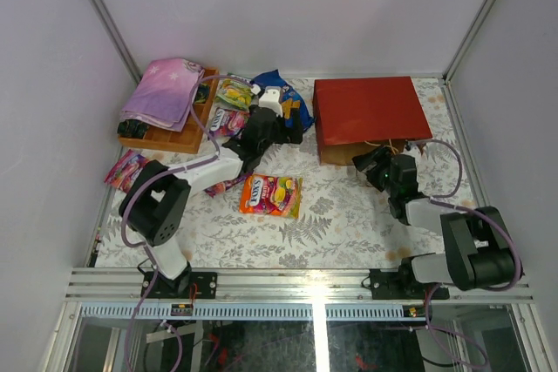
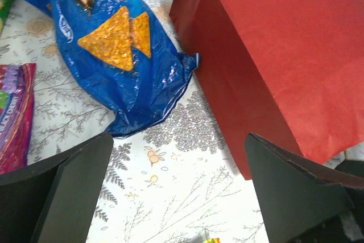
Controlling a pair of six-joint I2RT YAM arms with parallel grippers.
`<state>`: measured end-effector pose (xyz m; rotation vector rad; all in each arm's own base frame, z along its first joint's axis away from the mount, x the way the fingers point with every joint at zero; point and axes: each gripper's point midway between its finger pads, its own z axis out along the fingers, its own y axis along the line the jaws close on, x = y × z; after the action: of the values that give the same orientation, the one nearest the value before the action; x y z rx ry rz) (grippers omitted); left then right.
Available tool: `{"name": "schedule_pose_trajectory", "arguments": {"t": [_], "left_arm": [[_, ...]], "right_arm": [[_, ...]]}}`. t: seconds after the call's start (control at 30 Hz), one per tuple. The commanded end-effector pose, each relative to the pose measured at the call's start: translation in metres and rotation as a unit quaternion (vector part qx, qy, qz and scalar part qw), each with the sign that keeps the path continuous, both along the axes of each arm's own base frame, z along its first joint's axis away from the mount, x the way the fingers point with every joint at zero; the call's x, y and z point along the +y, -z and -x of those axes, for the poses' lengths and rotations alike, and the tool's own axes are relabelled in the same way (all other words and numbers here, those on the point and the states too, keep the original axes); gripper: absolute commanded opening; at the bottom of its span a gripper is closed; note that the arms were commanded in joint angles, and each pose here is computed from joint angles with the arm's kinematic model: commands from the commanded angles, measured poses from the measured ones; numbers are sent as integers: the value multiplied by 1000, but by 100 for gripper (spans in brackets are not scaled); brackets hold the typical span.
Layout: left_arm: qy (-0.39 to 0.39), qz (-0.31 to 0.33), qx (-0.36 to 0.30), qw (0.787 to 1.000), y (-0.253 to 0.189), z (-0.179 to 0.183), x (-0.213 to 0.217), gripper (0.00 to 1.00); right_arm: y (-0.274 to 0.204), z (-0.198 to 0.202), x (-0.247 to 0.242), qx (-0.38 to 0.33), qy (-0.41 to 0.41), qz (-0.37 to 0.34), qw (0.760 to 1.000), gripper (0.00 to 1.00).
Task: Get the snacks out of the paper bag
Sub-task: Take out the snack from the paper bag.
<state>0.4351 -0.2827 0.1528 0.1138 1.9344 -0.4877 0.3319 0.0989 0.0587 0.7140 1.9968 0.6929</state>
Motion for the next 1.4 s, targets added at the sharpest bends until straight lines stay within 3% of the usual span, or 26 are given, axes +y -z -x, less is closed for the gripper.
{"name": "schedule_pose_trajectory", "arguments": {"t": [0.0, 0.3, 0.47, 0.6, 0.83, 1.13, 1.27, 1.33, 1.37], "left_arm": [[-35, 2, 1, 999, -11, 1, 23, 100], [-44, 35, 3, 998, -26, 16, 45, 100], [-42, 28, 16, 999, -21, 22, 49, 100], [-41, 27, 24, 999, -17, 27, 52, 100], [-33, 31, 41, 998, -10, 36, 51, 100], [-35, 14, 53, 998, -7, 38, 55, 100], [-44, 4, 49, 998, -12, 39, 61, 100], [-46, 3, 47, 998, -14, 40, 62, 100], [-46, 4, 47, 998, -14, 40, 62, 100]], "right_arm": [[-52, -56, -17, -95, 69, -34, 992, 78], [-81, -141, -65, -145, 136, -77, 977, 75], [-60, -177, -71, -128, 140, -97, 977, 75], [-31, -184, -71, -98, 154, -121, 976, 74], [0, -174, -89, -58, 204, -92, 973, 85], [26, -222, -103, -60, 232, -95, 966, 85], [32, -243, -105, -64, 232, -95, 966, 77], [31, -250, -103, -70, 226, -97, 967, 63], [28, -252, -101, -78, 221, -100, 967, 48]]}}
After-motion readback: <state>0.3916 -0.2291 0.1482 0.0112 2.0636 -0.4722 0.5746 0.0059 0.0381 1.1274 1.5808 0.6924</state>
